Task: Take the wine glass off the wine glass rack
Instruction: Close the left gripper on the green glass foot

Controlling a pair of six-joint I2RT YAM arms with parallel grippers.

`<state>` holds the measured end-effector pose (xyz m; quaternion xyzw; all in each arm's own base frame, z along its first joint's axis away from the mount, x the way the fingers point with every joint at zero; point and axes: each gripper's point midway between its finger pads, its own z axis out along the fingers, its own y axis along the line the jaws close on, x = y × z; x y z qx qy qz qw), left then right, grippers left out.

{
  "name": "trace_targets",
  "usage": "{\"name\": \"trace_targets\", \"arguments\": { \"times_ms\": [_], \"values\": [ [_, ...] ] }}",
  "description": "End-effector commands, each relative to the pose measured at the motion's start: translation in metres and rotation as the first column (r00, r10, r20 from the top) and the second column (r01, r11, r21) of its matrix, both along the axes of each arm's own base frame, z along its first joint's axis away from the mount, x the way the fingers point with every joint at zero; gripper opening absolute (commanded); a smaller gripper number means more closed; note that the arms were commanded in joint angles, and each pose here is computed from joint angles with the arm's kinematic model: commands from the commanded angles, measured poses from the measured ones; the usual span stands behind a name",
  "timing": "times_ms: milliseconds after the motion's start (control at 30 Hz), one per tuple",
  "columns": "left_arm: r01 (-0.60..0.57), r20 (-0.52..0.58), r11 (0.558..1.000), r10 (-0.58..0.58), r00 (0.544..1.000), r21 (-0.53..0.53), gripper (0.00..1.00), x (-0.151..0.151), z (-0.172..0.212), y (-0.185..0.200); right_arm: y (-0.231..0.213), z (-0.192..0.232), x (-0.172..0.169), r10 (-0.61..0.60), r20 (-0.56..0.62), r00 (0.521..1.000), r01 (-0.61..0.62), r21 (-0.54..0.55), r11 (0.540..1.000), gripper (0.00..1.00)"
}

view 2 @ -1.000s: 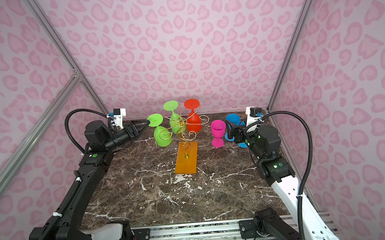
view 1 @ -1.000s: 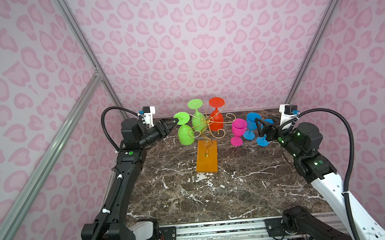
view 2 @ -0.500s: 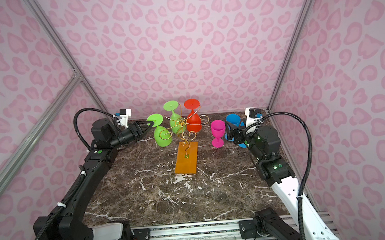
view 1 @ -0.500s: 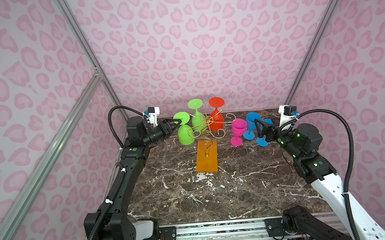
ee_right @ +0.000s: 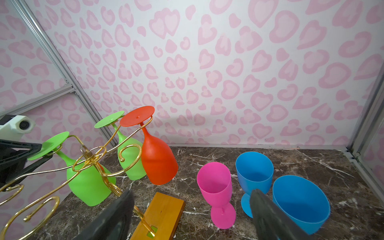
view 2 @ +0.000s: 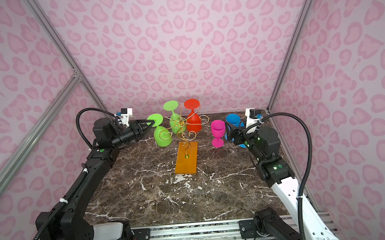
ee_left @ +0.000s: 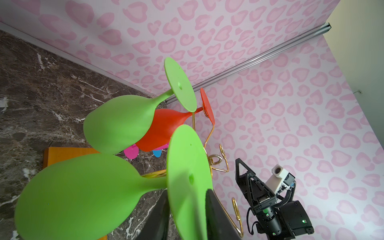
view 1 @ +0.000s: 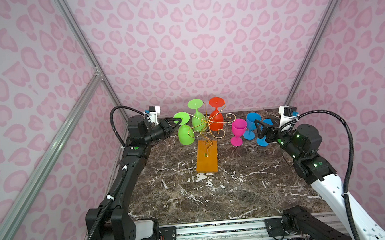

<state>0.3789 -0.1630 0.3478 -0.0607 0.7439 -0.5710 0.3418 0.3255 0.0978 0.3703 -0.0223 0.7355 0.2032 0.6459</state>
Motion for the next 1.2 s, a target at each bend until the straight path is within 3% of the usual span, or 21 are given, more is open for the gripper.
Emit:
{"name": "trace_targets", "arguments": {
  "times_ms": [0, 467, 1167],
  "values": [
    [0.011, 0.054, 1.000, -0.010, 0.999, -0.015, 0.29, 0.000, 0.016, -0.001, 0.001, 0.003, 0.000, 0.002, 0.022, 1.000, -0.002, 0.007, 1.000, 0.89],
    [0.010, 0.056, 1.000, -0.008, 0.998, -0.029, 0.13, -0.003, 0.024, -0.001, 0.000, 0.002, -0.001, 0.000, 0.018, 1.000, 0.000, 0.015, 1.000, 0.89],
    [-0.007, 0.010, 0.996, 0.008, 1.000, -0.085, 0.03, -0.011, 0.036, 0.002, 0.001, 0.003, -0.003, 0.006, 0.017, 1.000, -0.006, 0.034, 0.999, 0.90]
  ]
}}
